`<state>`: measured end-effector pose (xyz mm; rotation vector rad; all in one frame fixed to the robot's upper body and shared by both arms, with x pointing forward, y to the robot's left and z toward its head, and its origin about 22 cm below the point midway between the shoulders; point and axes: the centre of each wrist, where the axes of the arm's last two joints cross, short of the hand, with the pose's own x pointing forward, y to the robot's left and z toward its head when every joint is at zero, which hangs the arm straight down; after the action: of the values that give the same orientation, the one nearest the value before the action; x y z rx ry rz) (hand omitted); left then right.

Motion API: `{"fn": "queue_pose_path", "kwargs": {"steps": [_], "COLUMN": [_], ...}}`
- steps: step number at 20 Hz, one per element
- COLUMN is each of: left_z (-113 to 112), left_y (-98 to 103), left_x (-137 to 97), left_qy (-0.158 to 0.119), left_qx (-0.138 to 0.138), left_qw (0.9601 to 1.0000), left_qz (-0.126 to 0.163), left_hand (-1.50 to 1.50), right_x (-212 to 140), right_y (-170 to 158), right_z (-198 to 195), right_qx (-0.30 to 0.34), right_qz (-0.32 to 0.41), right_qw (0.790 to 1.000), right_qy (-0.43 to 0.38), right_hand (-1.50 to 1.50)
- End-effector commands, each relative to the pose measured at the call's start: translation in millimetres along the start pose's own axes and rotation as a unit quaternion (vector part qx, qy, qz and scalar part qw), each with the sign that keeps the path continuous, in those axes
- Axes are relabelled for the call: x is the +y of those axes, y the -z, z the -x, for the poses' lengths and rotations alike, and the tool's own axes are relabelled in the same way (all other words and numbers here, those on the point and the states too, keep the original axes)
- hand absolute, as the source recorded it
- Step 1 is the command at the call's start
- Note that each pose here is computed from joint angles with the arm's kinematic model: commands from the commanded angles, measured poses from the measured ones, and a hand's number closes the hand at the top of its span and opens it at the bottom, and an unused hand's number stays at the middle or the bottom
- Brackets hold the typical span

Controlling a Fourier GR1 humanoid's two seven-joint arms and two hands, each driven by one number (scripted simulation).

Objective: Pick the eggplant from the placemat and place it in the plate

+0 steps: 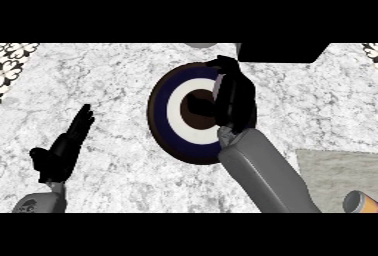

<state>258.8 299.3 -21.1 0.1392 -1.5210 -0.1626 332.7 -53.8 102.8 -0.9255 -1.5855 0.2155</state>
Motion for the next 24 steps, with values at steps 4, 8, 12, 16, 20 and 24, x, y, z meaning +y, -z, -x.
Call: {"fn": "queue_pose_path", "kwargs": {"steps": [4, 8, 12, 16, 20, 24], "left_z": [2.1, 5.0, -5.6, -4.7, -8.5, -4.0], "left_y": [-9.4, -7.8, 3.5, 2.2, -5.8, -5.7], "left_x": [-0.6, -21.8, 2.7, 19.1, 5.0, 24.2], "left_qy": [0.002, -0.013, -0.007, 0.000, -0.008, -0.002], "left_qx": [-0.005, 0.000, 0.002, -0.003, 0.006, 0.001], "left_qw": [1.0000, 0.9999, 0.9999, 0.9997, 0.9998, 0.9999], "left_qz": [-0.005, -0.002, -0.014, -0.022, -0.017, -0.015], "left_hand": [0.00, 0.00, 0.00, 0.00, 0.00, 0.00], "right_x": [3.9, -11.9, -35.9, -74.8, -95.0, -115.2], "right_y": [3.8, 9.1, -13.2, -37.2, -55.9, -54.1], "right_z": [-1.1, 13.9, 28.7, 71.1, 116.5, 155.7], "right_qx": [0.038, 0.039, 0.055, 0.047, 0.037, 0.010], "right_qz": [0.048, 0.113, 0.121, 0.113, 0.115, 0.097], "right_qw": [0.992, 0.974, 0.953, 0.946, 0.948, 0.949], "right_qy": [0.114, 0.191, 0.273, 0.300, 0.295, 0.301], "right_hand": [-1.50, -1.50, -1.50, -1.50, -1.50, -1.50]}}
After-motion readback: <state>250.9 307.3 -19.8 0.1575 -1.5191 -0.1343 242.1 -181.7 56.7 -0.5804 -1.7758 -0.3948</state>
